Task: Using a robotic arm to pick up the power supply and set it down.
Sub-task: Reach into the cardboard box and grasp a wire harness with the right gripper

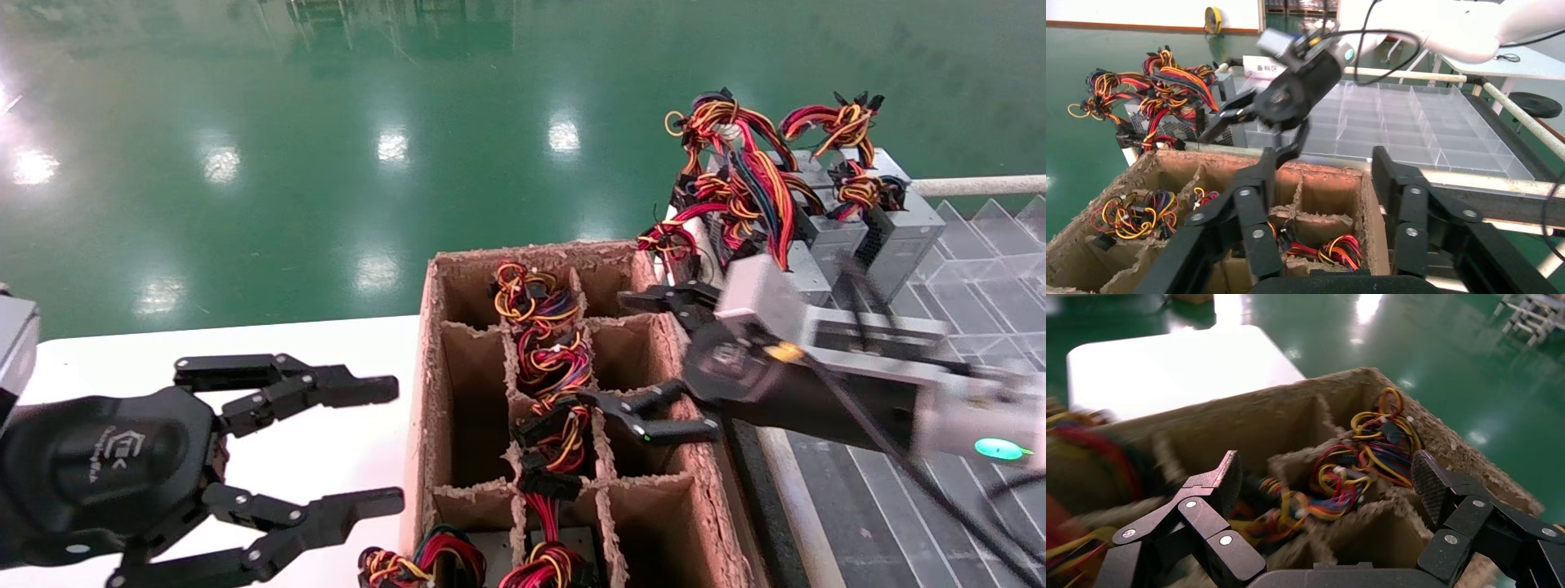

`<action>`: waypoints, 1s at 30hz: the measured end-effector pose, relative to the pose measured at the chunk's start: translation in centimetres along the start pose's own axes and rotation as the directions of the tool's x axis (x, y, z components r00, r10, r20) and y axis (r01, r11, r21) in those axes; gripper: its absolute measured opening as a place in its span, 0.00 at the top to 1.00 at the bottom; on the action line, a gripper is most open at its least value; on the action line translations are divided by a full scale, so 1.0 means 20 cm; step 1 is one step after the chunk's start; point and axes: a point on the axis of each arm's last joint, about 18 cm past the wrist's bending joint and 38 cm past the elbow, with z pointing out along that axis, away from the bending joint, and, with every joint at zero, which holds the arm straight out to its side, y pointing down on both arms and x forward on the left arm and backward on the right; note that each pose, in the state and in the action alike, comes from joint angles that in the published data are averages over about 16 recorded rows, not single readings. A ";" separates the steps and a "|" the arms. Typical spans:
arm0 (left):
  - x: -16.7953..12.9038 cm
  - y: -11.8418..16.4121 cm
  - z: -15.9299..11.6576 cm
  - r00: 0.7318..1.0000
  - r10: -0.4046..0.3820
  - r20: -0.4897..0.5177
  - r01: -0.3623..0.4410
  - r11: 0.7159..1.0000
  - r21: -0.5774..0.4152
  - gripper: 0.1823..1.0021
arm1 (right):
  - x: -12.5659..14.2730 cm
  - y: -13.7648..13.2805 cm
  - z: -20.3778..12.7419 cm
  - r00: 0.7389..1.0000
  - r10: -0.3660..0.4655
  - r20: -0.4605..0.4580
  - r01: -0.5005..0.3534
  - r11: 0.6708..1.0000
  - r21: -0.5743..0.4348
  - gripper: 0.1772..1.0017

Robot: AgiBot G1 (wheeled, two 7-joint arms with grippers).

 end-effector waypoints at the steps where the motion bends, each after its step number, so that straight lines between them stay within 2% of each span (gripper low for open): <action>1: 0.00 0.00 0.00 1.000 0.000 0.000 0.000 1.000 0.000 0.37 | 0.01 0.01 0.03 1.000 0.005 -0.003 -0.005 1.000 -0.007 0.00; 7: 0.00 0.00 0.00 1.000 0.000 0.000 0.000 1.000 0.000 0.55 | 0.02 0.06 0.14 0.999 0.037 0.000 -0.037 0.999 -0.037 0.00; 17: 0.00 0.00 0.00 1.000 0.000 0.000 0.000 1.000 0.000 0.81 | 0.01 0.12 0.18 0.998 0.067 0.018 -0.065 0.995 -0.072 0.04; 25: 0.00 0.00 0.00 1.000 0.000 0.000 0.000 1.000 0.000 0.93 | 0.00 0.17 0.19 0.996 0.089 0.026 -0.086 0.992 -0.089 0.14; 30: 0.00 0.00 0.00 1.000 0.000 0.000 0.000 1.000 0.000 0.97 | -0.01 0.19 0.20 0.995 0.098 0.033 -0.094 0.991 -0.096 0.24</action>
